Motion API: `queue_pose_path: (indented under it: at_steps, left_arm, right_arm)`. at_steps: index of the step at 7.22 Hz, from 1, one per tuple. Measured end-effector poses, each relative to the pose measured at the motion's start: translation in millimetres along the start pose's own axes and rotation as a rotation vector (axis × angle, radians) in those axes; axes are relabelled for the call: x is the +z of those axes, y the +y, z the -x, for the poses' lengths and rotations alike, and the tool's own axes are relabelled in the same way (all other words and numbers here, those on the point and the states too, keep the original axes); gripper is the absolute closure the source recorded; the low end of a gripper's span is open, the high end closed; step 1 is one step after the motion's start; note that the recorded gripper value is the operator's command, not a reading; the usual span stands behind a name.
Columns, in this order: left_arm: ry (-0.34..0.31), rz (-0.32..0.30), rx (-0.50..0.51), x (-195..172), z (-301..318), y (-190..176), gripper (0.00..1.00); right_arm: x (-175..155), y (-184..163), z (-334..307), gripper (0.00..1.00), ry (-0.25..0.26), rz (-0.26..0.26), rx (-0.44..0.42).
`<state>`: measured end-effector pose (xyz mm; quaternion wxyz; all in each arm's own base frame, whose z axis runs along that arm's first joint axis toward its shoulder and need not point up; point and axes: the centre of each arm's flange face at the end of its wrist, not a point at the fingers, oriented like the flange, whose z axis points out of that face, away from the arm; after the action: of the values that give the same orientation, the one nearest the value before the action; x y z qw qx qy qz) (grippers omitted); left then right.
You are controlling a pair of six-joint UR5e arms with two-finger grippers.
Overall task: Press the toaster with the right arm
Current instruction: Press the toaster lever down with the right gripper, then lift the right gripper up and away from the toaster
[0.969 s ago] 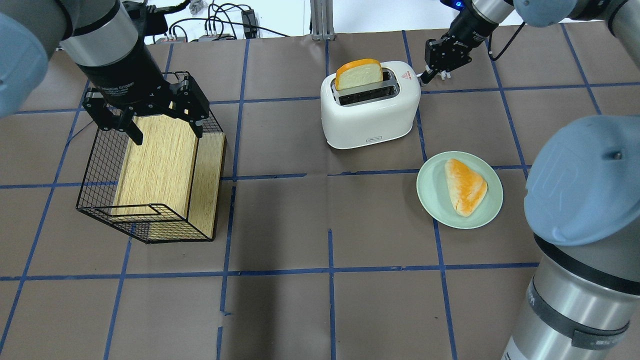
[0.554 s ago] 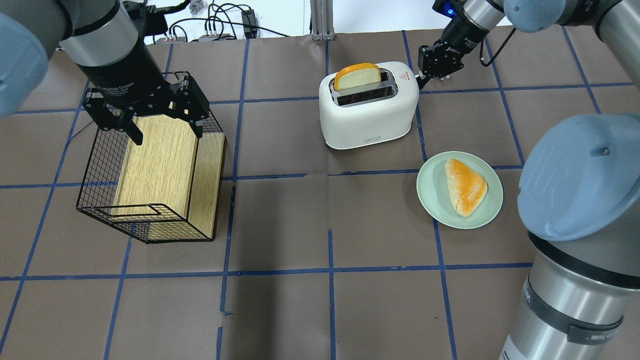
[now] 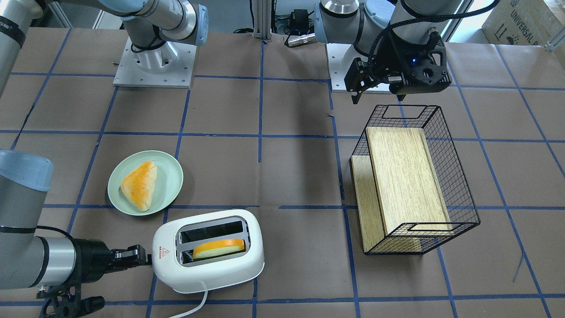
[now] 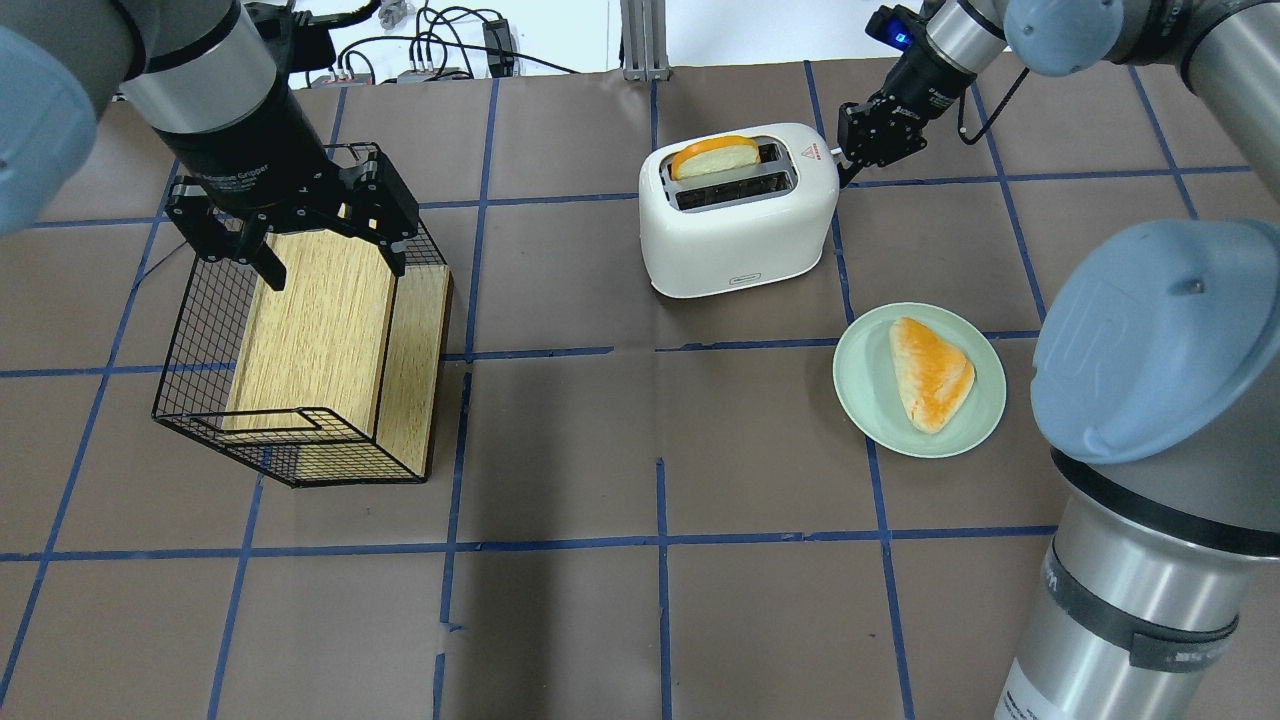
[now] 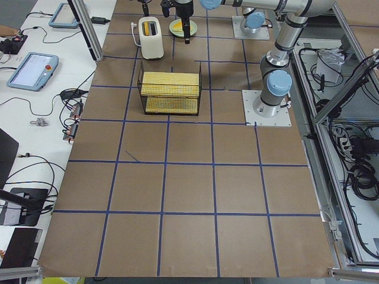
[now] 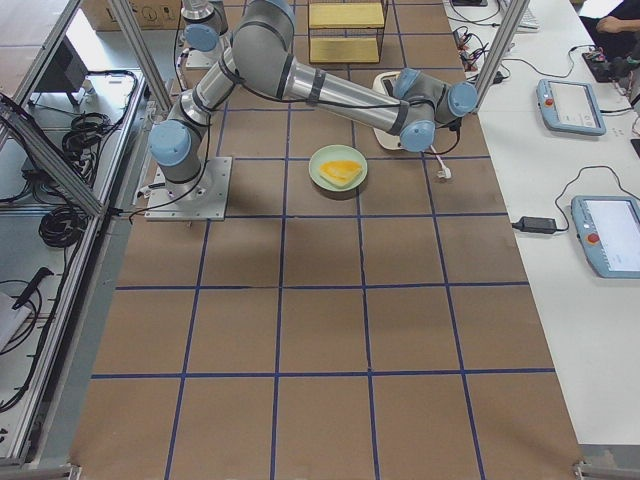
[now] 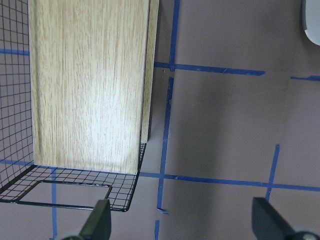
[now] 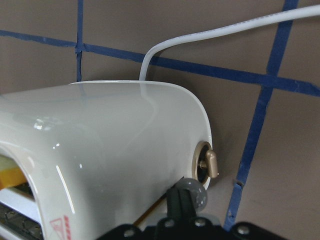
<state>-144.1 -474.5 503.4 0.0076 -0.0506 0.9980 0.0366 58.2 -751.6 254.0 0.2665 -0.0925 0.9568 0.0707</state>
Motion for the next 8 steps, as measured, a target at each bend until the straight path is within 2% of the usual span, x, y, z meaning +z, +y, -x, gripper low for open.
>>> queue_pose_path:
  at_steps: [2,3,4,5,6,8]
  left_arm:
    - [0.000,-0.001,0.000,-0.1,0.0,0.0,0.00]
    - [0.000,-0.001,0.000,-0.3,0.0,0.0,0.00]
    - [0.000,-0.001,0.000,-0.3,0.0,-0.1,0.00]
    - [0.000,-0.001,0.000,-0.2,0.0,-0.1,0.00]
    - [0.000,0.000,0.000,-0.1,0.0,0.0,0.00]
    - [0.000,-0.001,0.000,-0.3,0.0,0.0,0.00]
  right_arm:
    - [4.0,-2.1,-4.8,0.97,-0.001,0.002,0.001]
    - [4.0,-2.4,-4.9,0.89,0.000,0.001,0.001]
    - [1.4,-2.2,-2.1,0.34,0.007,-0.003,0.000]
    - [-9.9,-1.2,5.5,0.00,0.036,-0.013,-0.002]
    - [-36.3,1.2,19.2,0.00,0.121,-0.028,-0.008]
    - [-103.1,14.6,71.3,0.00,0.408,-0.051,-0.054]
